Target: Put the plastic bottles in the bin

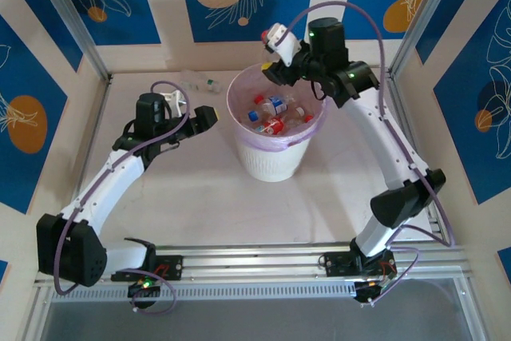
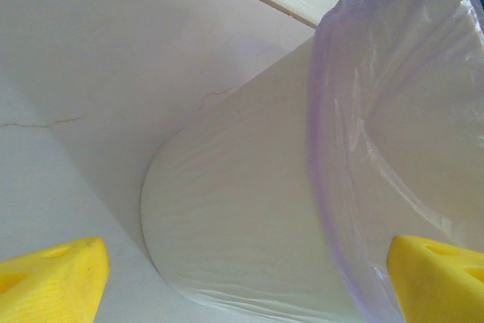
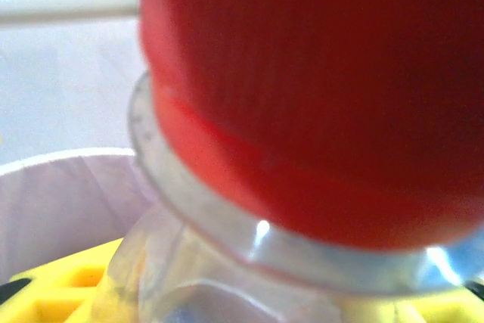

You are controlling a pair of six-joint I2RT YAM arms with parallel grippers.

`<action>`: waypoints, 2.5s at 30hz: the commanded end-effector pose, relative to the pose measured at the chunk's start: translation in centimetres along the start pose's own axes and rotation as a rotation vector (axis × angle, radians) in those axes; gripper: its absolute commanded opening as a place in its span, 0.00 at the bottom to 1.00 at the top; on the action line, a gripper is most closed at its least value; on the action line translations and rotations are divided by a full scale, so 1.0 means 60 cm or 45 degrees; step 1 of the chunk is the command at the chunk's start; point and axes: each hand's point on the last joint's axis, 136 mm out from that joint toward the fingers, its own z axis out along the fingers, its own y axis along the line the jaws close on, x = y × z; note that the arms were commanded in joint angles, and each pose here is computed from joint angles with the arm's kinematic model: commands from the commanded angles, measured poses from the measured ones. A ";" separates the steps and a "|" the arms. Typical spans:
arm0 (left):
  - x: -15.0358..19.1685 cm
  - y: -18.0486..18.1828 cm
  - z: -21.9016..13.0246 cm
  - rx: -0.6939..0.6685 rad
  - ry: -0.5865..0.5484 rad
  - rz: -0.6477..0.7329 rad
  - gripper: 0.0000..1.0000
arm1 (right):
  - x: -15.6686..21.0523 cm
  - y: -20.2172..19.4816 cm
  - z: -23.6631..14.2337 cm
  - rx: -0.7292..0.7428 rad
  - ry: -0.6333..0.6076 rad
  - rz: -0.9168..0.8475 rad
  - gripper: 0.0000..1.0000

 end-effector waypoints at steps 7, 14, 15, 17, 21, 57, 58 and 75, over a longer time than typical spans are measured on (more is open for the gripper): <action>-0.031 -0.058 -0.008 0.222 -0.055 -0.063 0.92 | 0.088 0.027 0.049 -0.030 0.266 -0.339 0.39; -0.052 -0.090 -0.023 0.302 -0.098 -0.062 0.91 | 0.104 0.084 0.048 -0.185 0.250 -0.338 0.63; -0.056 -0.095 -0.024 0.314 -0.104 -0.059 0.91 | 0.100 0.089 0.044 -0.198 0.238 -0.337 0.66; -0.060 -0.101 -0.026 0.307 -0.110 -0.039 0.90 | 0.091 0.091 0.037 -0.206 0.211 -0.329 0.76; -0.066 -0.110 -0.030 0.294 -0.120 -0.007 0.90 | 0.060 0.085 0.014 -0.196 0.146 -0.294 0.99; -0.048 -0.126 0.033 0.307 -0.037 0.008 0.89 | 0.126 0.147 0.095 -0.440 0.181 0.445 0.37; -0.049 -0.126 0.034 0.307 -0.037 0.007 0.89 | 0.125 0.147 0.094 -0.435 0.180 0.446 0.38; -0.143 -0.091 0.014 0.095 -0.201 0.098 0.92 | -0.070 0.049 -0.090 -0.211 -0.296 0.505 0.66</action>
